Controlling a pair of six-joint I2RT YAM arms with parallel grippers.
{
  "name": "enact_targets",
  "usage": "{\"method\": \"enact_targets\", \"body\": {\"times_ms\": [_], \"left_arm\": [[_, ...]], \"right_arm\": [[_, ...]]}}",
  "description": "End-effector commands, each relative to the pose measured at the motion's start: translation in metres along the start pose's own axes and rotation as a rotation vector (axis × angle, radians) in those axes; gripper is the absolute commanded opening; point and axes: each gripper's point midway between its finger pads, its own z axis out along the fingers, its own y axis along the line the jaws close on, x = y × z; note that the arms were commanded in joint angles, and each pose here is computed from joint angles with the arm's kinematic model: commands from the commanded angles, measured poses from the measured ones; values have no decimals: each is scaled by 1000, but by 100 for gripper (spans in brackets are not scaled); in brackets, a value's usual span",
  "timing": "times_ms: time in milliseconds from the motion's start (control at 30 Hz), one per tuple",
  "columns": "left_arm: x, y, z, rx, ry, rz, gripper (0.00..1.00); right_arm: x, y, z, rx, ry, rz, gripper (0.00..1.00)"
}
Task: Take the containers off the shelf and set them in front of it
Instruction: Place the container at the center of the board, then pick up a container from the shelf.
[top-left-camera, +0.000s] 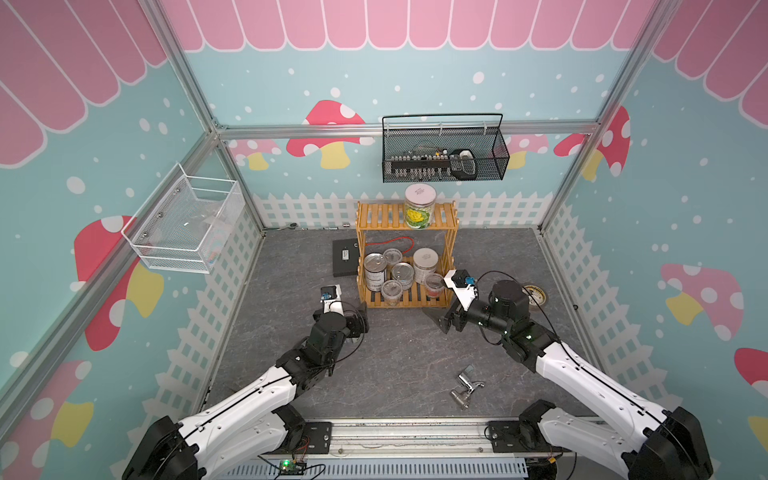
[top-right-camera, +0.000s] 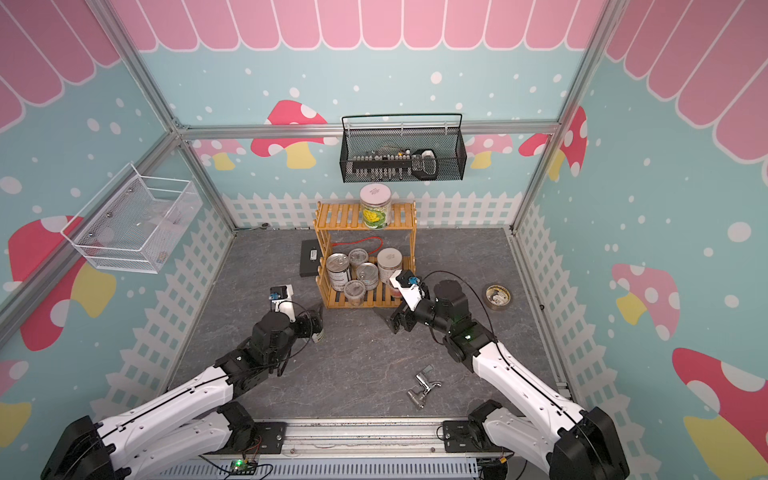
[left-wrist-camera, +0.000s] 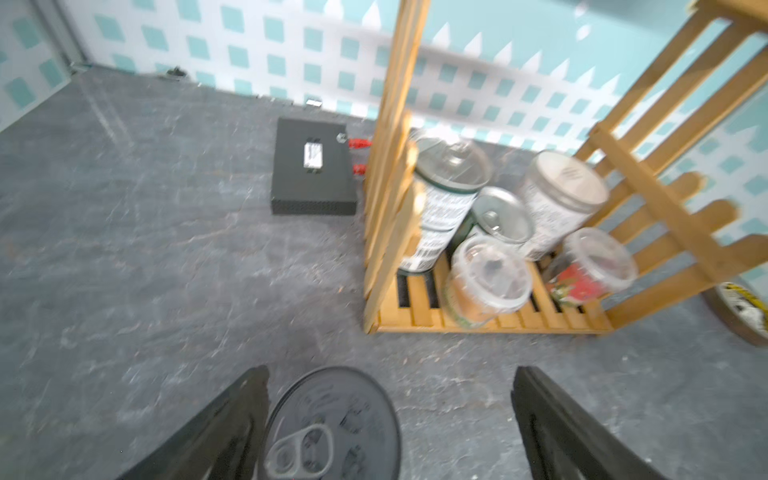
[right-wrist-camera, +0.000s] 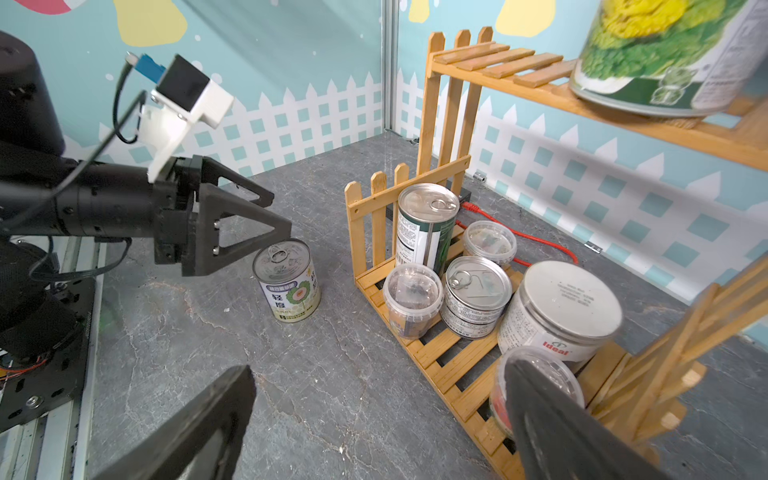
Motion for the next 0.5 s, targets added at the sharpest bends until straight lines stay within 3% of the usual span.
{"method": "enact_targets", "body": {"times_ms": [0, 167, 467], "left_arm": [[-28, -34, -6, 151, -12, 133, 97], [-72, -82, -5, 339, -78, 279, 99], [-171, -137, 25, 487, -201, 361, 99]], "right_arm": [[-28, -6, -11, 47, -44, -38, 99], [-40, -15, -22, 98, -47, -51, 99], [-40, -37, -37, 220, -21, -19, 99]]}}
